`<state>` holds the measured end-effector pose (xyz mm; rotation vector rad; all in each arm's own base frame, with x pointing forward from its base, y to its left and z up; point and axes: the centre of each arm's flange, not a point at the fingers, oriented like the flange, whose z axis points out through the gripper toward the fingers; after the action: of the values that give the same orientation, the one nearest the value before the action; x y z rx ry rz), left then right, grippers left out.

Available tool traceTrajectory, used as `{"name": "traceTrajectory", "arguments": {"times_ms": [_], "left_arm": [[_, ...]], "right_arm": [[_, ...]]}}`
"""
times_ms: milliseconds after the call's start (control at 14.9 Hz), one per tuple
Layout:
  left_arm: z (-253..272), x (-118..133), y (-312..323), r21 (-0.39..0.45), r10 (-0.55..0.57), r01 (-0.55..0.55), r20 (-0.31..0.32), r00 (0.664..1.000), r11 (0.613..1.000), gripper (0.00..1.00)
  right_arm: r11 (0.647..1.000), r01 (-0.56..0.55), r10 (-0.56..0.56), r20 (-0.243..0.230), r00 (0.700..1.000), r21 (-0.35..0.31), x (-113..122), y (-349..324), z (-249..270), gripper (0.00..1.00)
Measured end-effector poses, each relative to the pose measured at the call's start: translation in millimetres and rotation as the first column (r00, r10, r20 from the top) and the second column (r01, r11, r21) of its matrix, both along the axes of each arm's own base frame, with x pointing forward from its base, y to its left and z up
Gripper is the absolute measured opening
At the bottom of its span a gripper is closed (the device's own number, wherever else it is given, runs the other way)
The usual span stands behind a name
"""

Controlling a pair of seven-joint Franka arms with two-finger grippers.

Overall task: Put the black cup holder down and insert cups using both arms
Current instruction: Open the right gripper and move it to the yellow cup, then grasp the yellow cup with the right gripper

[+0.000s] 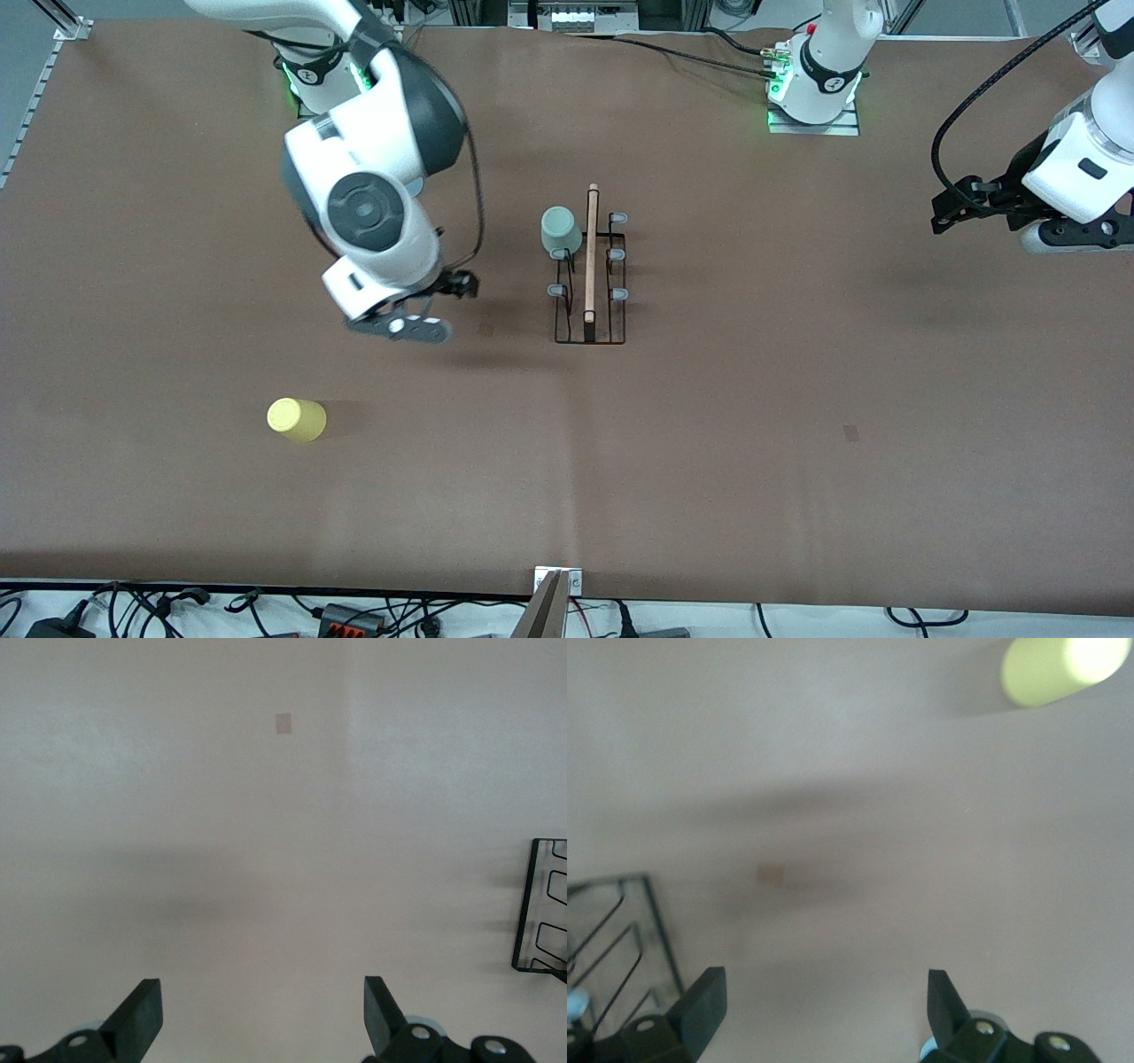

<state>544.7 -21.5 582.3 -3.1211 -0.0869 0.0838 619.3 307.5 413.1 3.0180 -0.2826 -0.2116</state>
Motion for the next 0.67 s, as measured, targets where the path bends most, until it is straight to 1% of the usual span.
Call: {"name": "traceTrajectory", "arguments": {"times_ms": [134, 269, 470, 537, 672], "left_arm": [[0, 0, 0, 0.0, 0.0, 0.0, 0.0, 1.0, 1.0, 1.0], [0, 0, 0, 0.0, 0.0, 0.0, 0.0, 1.0, 1.0, 1.0], [0, 0, 0, 0.0, 0.0, 0.0, -0.001, 1.0, 1.0, 1.0], [0, 0, 0, 0.0, 0.0, 0.0, -0.001, 1.0, 1.0, 1.0], [0, 0, 0, 0.0, 0.0, 0.0, -0.001, 1.0, 1.0, 1.0]], "right_arm": [[0.998, 0.053, -0.053, 0.028, 0.998, 0.023, 33, -52, -14, 1.0], [0.997, 0.056, -0.058, 0.041, 0.997, 0.044, 59, -104, -31, 1.0], [0.995, 0.086, -0.087, 0.021, 0.996, 0.05, 77, -158, -56, 1.0], [0.994, 0.092, -0.093, 0.023, 0.995, 0.054, 81, -167, -64, 1.0], [0.995, 0.07, -0.073, 0.039, 0.997, 0.066, 87, -171, -81, 1.0]]}}
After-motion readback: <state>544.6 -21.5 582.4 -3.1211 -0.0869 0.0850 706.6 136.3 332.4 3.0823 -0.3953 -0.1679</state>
